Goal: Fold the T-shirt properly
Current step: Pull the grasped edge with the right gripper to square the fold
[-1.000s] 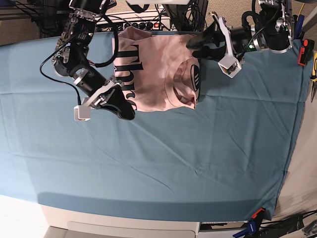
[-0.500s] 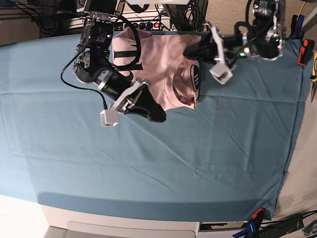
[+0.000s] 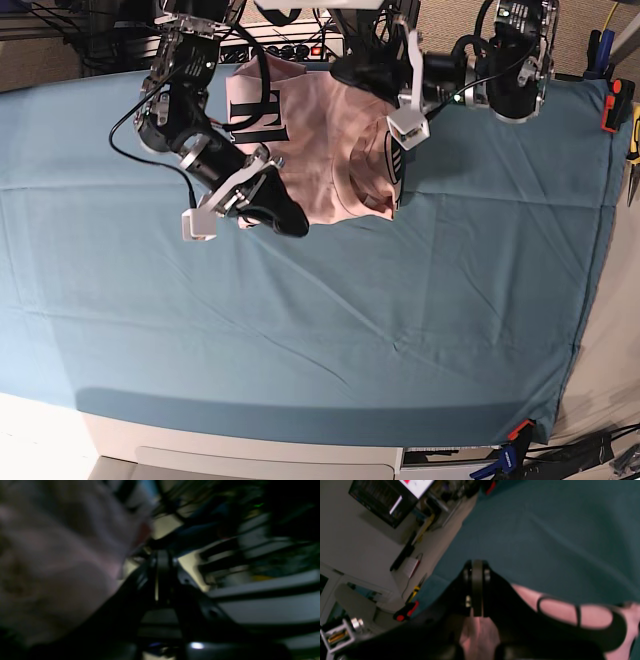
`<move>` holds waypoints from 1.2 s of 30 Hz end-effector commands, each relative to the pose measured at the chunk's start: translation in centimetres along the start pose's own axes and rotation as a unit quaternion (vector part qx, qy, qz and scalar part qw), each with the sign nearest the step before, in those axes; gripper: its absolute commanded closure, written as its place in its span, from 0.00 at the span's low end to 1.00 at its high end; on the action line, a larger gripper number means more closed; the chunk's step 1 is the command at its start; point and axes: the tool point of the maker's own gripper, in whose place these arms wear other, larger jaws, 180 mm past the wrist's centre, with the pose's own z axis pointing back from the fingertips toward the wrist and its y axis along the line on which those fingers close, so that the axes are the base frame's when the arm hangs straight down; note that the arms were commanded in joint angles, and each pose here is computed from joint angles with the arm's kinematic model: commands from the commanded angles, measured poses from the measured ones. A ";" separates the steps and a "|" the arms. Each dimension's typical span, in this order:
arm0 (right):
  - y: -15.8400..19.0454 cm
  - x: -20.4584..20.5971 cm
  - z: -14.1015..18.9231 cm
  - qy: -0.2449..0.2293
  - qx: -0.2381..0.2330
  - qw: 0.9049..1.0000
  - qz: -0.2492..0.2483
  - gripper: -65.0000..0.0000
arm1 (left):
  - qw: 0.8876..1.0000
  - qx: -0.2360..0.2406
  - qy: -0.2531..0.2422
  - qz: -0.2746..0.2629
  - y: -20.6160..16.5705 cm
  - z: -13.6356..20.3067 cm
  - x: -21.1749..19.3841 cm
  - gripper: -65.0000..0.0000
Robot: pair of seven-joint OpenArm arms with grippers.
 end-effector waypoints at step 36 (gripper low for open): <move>-6.4 -1.3 -1.1 0.021 -0.006 0.997 -0.067 1.00 | 0.946 0.321 0.038 0.016 10.6 2.5 -0.8 1.00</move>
